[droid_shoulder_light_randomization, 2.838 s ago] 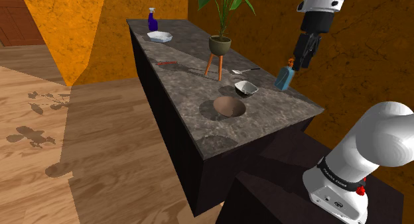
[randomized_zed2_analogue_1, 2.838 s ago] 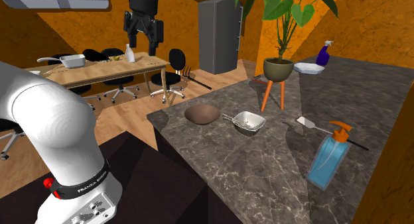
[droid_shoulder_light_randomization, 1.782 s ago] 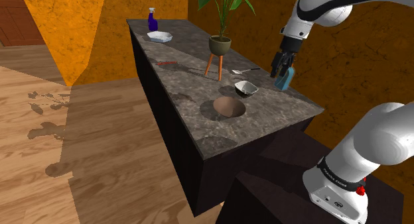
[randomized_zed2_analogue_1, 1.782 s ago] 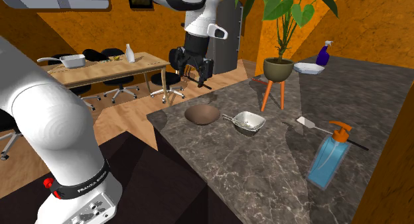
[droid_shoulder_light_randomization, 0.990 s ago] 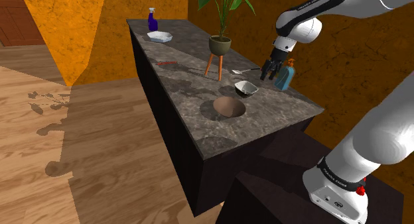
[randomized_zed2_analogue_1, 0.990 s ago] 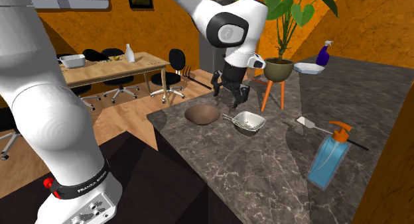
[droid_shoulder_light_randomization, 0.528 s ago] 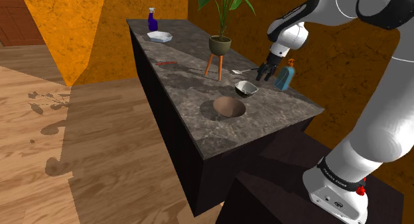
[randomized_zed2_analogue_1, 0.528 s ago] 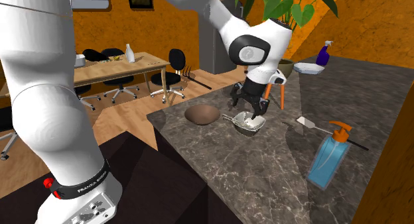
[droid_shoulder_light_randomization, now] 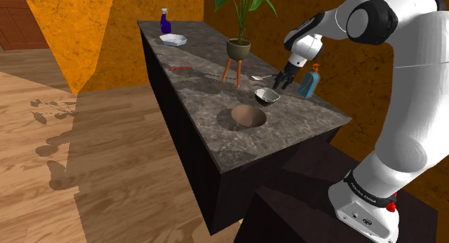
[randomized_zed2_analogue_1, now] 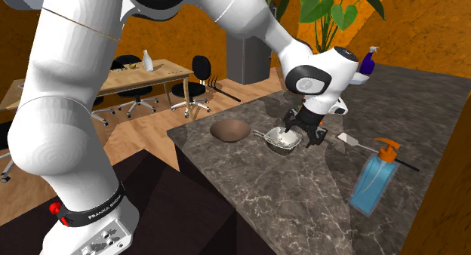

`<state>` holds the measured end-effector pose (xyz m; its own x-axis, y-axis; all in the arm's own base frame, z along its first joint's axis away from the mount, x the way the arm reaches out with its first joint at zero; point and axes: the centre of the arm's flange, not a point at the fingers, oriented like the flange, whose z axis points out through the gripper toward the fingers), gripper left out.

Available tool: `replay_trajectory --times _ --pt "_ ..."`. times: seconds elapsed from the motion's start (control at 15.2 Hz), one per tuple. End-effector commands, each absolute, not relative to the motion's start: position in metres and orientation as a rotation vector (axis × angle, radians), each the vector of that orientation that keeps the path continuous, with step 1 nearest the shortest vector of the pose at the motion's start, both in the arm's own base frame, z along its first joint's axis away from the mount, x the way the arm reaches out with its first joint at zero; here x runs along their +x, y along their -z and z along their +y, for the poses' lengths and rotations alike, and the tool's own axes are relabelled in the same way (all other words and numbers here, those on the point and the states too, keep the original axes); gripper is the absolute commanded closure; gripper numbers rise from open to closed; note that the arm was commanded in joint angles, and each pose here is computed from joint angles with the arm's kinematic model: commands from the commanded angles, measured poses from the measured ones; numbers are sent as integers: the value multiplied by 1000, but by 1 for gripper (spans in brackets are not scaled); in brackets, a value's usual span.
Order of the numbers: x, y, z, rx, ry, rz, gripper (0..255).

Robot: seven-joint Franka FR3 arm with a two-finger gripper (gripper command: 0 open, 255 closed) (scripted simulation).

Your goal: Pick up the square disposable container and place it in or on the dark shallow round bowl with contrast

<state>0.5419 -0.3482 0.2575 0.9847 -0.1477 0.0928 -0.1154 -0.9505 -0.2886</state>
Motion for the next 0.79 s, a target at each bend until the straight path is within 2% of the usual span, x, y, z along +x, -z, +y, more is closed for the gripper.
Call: replay_trajectory --times 0.0,0.4,0.73 --pt "547 -247 -352 -2841 170 195 0" --pt "552 -214 -343 -2841 170 195 0" --pt "552 -214 -343 -2841 170 195 0"
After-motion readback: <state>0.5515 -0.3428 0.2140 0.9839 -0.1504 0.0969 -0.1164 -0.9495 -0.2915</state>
